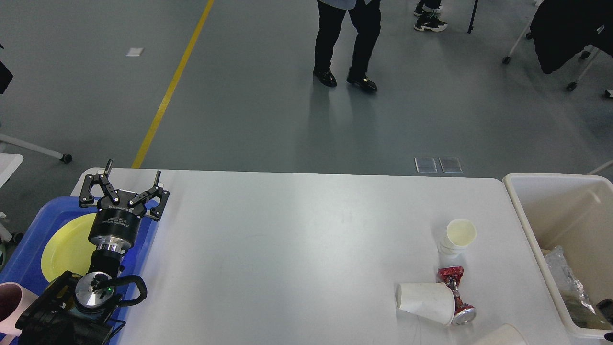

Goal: Tidy desktop
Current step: 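Raise the right gripper out of the bin over the table, then lower the right gripper toward the white paper cup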

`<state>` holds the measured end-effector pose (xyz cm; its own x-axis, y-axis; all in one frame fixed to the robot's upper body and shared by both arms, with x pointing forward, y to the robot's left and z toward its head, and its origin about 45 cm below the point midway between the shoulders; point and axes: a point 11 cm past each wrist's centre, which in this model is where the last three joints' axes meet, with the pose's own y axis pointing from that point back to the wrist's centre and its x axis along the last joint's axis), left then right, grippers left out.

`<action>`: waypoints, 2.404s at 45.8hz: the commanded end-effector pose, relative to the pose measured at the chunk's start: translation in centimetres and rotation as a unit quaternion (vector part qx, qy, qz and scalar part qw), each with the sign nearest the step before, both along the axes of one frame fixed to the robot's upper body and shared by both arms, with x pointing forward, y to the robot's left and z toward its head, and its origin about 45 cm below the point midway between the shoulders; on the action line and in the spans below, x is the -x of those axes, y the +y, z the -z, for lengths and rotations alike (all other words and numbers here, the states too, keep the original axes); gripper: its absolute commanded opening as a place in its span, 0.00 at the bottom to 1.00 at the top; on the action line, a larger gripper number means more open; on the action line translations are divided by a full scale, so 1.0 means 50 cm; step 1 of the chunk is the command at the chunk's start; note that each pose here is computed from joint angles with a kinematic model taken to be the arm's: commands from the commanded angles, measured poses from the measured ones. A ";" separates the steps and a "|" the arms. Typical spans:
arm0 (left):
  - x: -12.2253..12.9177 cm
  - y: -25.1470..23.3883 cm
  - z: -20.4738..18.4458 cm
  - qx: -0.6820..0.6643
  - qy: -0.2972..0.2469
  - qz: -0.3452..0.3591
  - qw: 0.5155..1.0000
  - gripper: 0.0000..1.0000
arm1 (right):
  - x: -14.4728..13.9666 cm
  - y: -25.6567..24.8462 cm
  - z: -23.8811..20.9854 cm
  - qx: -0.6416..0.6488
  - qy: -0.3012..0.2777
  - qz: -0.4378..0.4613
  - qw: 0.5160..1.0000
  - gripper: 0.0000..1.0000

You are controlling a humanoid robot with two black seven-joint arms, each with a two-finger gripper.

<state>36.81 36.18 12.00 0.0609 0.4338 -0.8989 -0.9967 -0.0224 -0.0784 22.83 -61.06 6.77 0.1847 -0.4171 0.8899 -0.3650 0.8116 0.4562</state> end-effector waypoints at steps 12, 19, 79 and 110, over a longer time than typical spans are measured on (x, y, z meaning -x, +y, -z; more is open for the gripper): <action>0.000 0.000 0.000 0.000 0.000 0.000 1.000 0.96 | -0.209 0.045 -0.132 -0.057 0.027 -0.080 0.995 1.00; 0.000 0.000 0.000 0.000 0.000 0.000 1.000 0.96 | -0.245 0.103 -0.177 -0.108 0.116 -0.124 0.980 1.00; 0.000 0.000 0.000 0.000 0.000 0.000 1.000 0.96 | -0.190 0.761 -0.633 -0.280 0.466 -0.439 0.716 0.98; 0.000 0.000 0.000 0.000 -0.001 0.000 1.000 0.96 | -0.141 0.570 -0.449 -0.426 0.374 -0.254 0.783 0.90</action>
<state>36.82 36.18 12.01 0.0610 0.4339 -0.8989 -0.9967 -0.0223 -0.0784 31.58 -30.70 32.26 0.9170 -0.3943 -0.0598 0.0474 -0.0411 0.9980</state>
